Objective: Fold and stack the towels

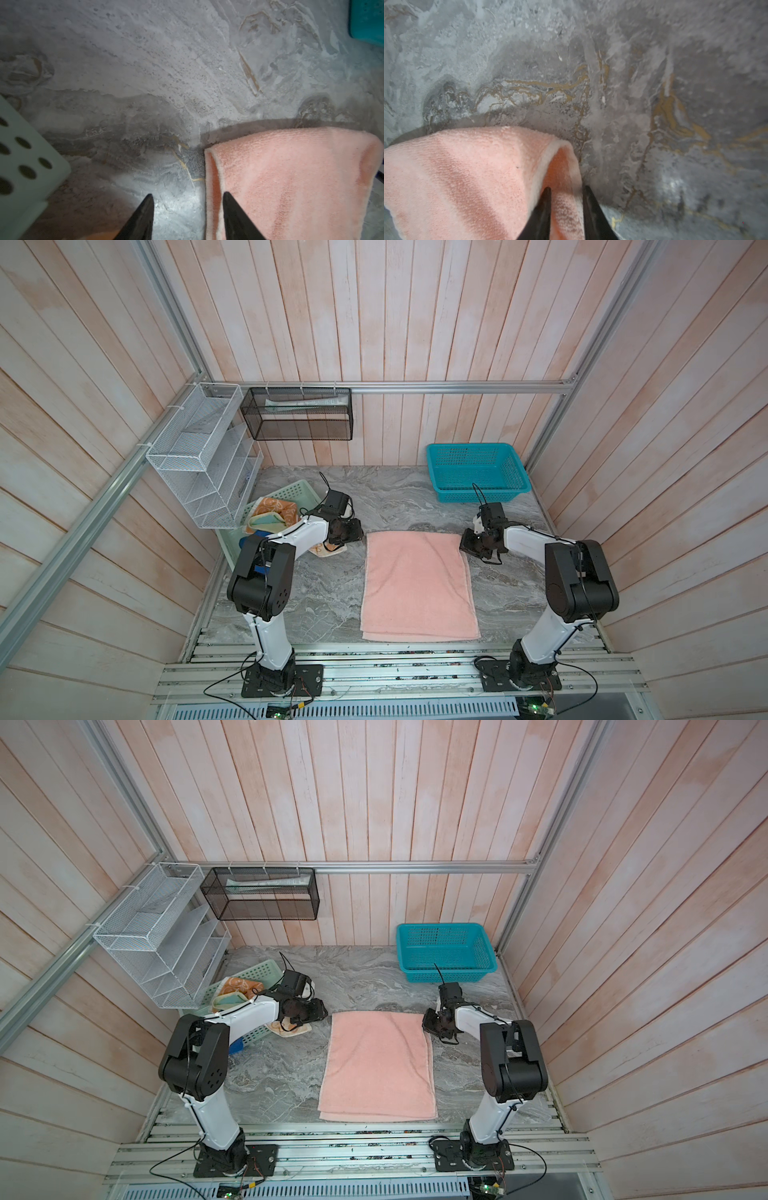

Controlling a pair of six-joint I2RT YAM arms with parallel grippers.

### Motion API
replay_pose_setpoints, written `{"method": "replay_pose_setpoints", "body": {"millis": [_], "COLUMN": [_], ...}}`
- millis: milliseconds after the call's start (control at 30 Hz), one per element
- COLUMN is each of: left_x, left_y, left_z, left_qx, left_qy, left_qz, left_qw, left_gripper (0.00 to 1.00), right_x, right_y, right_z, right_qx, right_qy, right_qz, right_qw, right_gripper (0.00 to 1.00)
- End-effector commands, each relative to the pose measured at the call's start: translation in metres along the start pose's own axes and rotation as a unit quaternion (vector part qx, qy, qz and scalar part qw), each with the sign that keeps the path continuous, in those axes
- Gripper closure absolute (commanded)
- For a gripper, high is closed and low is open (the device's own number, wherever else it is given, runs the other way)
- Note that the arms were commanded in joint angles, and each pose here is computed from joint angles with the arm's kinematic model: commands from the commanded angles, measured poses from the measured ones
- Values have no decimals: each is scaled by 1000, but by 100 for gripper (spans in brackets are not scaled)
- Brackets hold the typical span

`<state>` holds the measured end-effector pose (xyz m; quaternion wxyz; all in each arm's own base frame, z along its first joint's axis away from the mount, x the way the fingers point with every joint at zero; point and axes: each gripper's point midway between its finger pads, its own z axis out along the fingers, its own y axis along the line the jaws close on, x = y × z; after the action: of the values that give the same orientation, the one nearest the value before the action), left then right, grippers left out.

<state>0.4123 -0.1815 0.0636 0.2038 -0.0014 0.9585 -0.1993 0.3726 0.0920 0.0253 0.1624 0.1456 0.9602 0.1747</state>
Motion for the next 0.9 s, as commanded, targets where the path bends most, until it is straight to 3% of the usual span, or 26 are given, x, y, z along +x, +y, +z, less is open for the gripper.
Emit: {"method": "replay_pose_setpoints", "body": {"millis": [0, 567, 867], "left_x": [-3, 3, -1], "left_y": [-17, -35, -38], "left_z": [5, 39, 46], "left_qx": [37, 124, 139], "left_qy": [5, 46, 54], "left_qz": [8, -75, -90], "left_qw": [999, 988, 985], "left_gripper": [45, 45, 46], "right_x": [-12, -46, -49], "right_y": [3, 23, 18], "right_z": [-4, 3, 5], "right_qx": [-8, -32, -18], "right_qy": [-9, -12, -4], "right_qz": [1, 1, 11], "right_qw": [1000, 999, 1000], "right_gripper": [71, 68, 68]}}
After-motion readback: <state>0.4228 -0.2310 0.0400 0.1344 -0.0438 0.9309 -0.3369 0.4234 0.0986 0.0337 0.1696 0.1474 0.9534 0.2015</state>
